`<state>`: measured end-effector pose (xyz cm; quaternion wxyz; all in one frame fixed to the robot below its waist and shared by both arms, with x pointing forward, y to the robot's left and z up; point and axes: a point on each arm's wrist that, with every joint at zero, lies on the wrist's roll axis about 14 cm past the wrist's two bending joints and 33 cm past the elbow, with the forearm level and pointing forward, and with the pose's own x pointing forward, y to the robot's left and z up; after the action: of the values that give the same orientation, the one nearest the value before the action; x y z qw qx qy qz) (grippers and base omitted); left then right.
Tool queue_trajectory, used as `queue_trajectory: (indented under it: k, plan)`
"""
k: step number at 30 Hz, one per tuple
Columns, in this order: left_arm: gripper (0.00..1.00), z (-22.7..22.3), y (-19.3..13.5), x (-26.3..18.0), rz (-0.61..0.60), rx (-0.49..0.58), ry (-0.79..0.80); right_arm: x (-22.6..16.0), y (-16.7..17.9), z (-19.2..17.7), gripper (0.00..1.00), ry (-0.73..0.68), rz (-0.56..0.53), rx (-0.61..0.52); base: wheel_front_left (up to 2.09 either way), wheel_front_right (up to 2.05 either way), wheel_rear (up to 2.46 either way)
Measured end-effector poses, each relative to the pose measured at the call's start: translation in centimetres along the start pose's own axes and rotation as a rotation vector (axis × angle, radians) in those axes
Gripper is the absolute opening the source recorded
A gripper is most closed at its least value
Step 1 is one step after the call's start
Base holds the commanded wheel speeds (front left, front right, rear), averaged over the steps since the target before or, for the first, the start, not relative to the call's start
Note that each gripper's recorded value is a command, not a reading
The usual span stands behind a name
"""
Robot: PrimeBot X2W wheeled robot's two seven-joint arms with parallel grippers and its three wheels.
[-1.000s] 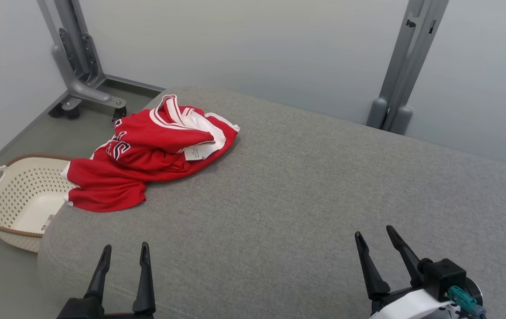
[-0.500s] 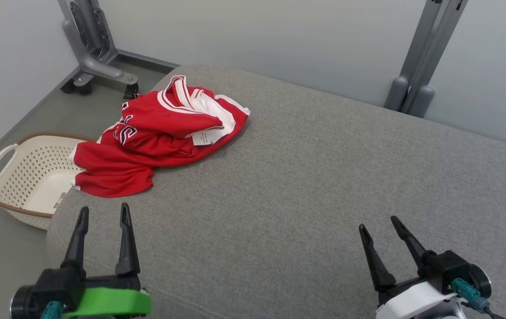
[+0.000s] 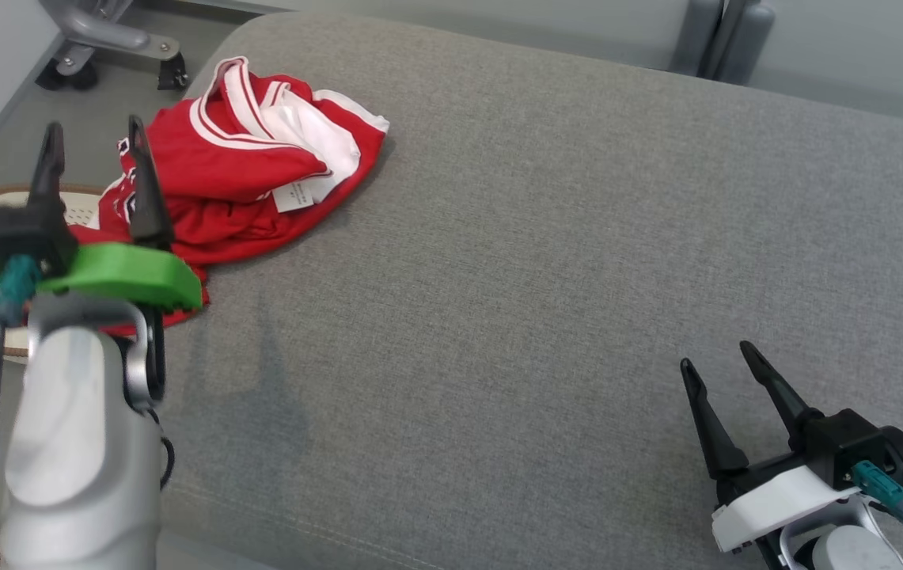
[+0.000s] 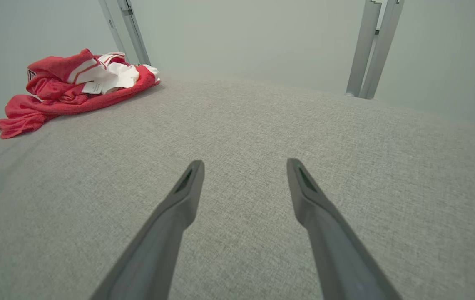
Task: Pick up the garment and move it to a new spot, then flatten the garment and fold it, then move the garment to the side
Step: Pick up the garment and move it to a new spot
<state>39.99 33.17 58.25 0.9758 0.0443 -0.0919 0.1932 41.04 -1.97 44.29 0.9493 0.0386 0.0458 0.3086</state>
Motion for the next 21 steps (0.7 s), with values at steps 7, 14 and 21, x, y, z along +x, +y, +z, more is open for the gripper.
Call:
queue_trajectory:
  k: [7,14,21]
  plan:
    - [1.0,-4.7,-0.3,7.4,0.045,-0.045,0.343,0.0,-3.2,-1.7,1.0,0.038,-0.039,-0.017,0.0,0.0,0.0]
    - [1.0,-12.0,-0.5,8.7,0.074,-0.001,0.722,-0.4,-5.6,-3.7,1.0,0.083,-0.058,-0.025,0.0,0.0,0.0]
    - [1.0,-18.1,-3.3,7.7,0.056,-0.053,0.941,-1.1,-8.5,-5.3,1.0,0.117,-0.124,-0.021,0.0,0.0,0.0]
